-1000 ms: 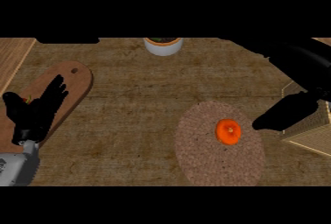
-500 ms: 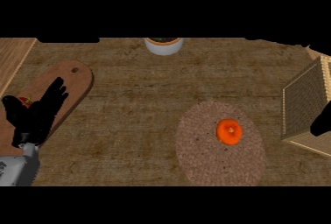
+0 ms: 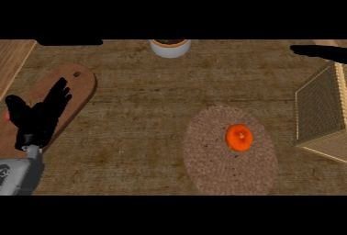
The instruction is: Pick the squash from the placemat and place it in the basket
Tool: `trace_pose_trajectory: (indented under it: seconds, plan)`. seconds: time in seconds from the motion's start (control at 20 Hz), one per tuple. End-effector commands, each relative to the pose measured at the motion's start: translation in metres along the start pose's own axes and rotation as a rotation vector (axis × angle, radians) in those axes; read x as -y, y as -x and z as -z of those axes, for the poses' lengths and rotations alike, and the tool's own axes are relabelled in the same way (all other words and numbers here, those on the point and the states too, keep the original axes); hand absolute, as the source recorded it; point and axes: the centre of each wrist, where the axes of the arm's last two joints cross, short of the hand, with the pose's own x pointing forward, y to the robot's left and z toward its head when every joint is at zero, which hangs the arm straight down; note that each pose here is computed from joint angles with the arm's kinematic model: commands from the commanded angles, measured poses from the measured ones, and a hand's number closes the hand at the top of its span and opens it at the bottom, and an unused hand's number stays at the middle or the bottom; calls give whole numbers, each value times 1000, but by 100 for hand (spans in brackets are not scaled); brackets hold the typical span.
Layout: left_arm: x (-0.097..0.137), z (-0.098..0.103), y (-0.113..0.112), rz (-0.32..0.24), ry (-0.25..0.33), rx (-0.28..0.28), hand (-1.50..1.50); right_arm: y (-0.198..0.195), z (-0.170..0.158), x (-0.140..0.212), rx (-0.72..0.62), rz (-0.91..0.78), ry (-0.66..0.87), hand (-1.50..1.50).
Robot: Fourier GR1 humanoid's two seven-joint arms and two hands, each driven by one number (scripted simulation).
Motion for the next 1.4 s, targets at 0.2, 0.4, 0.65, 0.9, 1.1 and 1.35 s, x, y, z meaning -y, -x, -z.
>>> trace_pose_trajectory:
  seconds: [0.2, 0.4, 0.65, 0.9, 1.1, 1.35]
  plan:
    - [8, -4, -6, -5, 2, 0, 0, 46, 7, -68, 37, 49, 56, -150]
    - [0, 12, -5, 5, 1, 5, 0, 61, 24, -110, 57, 58, 90, -150]
    - [10, 3, -10, 2, 29, 12, 0, 81, 58, -136, 70, 119, 117, -150]
    - [8, -4, -1, 9, 10, 3, 0, 82, 94, -178, 78, 131, 104, -150]
    - [8, -5, -2, -3, 15, -2, 0, 105, 92, -183, 33, 82, 59, -150]
    - [0, 4, -3, -11, 30, -1, 0, 99, 97, -205, -14, 46, 7, -150]
